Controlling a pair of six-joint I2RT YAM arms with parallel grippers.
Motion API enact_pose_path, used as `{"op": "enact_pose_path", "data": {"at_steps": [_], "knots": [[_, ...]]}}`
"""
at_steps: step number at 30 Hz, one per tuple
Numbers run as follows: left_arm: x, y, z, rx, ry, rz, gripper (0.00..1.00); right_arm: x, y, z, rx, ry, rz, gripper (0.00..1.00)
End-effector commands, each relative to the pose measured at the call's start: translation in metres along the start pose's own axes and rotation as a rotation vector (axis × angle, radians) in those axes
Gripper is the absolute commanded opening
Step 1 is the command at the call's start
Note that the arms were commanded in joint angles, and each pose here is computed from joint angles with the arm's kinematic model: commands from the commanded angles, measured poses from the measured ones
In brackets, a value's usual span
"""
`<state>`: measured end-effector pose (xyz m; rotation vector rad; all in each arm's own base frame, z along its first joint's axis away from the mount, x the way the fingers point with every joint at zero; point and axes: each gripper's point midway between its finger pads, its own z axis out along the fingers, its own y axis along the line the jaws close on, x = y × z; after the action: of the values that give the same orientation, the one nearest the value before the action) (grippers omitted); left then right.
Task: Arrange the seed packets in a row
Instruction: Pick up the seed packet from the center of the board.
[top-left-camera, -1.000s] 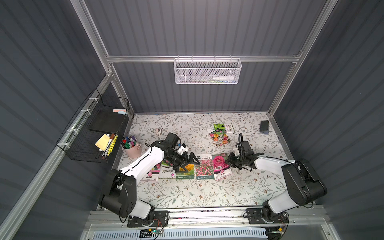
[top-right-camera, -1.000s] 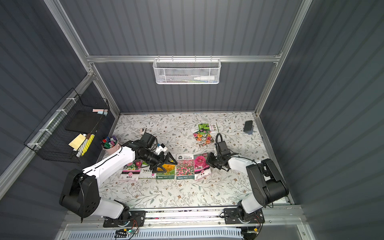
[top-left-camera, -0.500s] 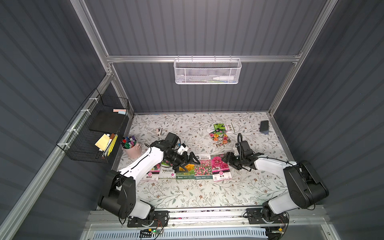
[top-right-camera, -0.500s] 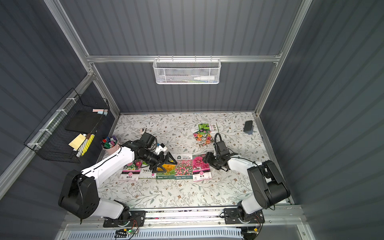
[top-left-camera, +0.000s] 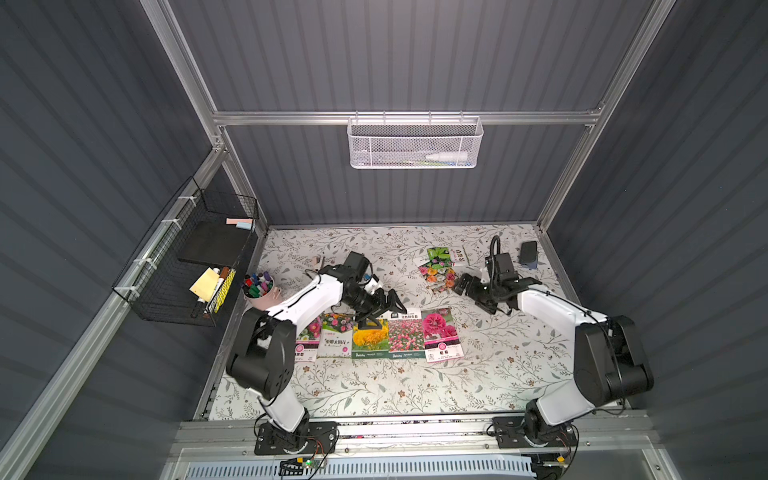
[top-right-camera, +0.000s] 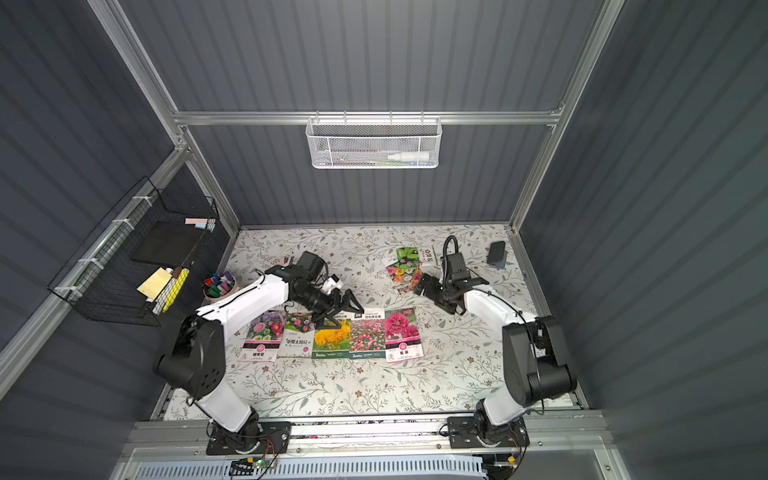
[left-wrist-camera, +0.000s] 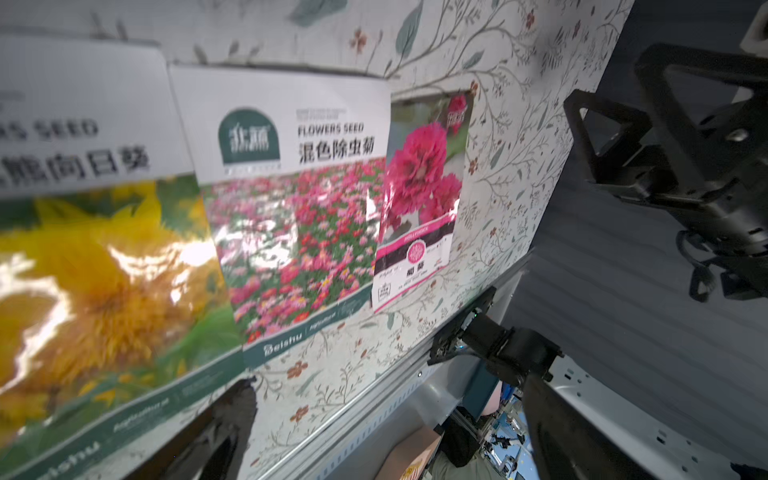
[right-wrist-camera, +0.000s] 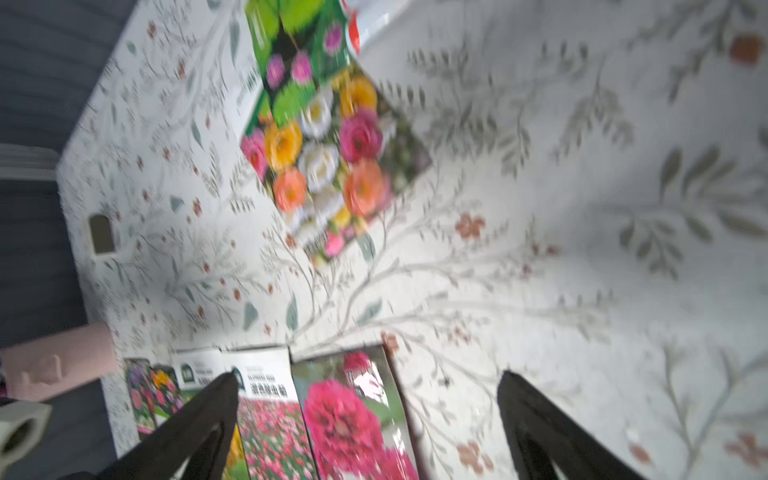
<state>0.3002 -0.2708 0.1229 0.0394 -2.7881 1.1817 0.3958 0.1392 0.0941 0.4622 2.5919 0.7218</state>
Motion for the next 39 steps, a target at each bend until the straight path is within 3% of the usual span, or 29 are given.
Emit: {"op": "enact_pose_path", "data": {"at_steps": [1,12,16,23,29,34,37,39], "knots": [[-0.038,-0.014,0.014,-0.027,-0.048,0.074,0.99,-0.012,0.011,0.019,-0.088,0.115,0.018,0.99],[-0.149,-0.049,0.068,0.015,-0.203,0.275,0.99,-0.104,-0.005,0.075,-0.080,0.059,0.098,0.99],[-0.163,-0.047,0.090,-0.016,-0.222,0.405,0.99,-0.120,-0.005,0.088,-0.099,0.070,0.126,0.99],[-0.210,-0.033,0.116,-0.104,-0.351,0.491,0.99,-0.131,-0.003,0.110,-0.128,0.115,0.191,0.98],[-0.244,-0.028,0.131,-0.112,-0.382,0.460,0.99,-0.116,0.005,0.119,-0.183,0.233,0.271,0.95],[-0.268,0.004,0.140,-0.132,-0.445,0.332,0.99,-0.112,0.009,0.124,-0.220,0.277,0.283,0.89],[-0.273,0.024,0.145,-0.108,-0.458,0.215,0.99,-0.108,0.011,0.127,-0.225,0.319,0.290,0.80],[-0.270,0.033,0.149,-0.083,-0.447,0.152,1.00,-0.104,0.012,0.129,-0.239,0.353,0.304,0.67]]}}
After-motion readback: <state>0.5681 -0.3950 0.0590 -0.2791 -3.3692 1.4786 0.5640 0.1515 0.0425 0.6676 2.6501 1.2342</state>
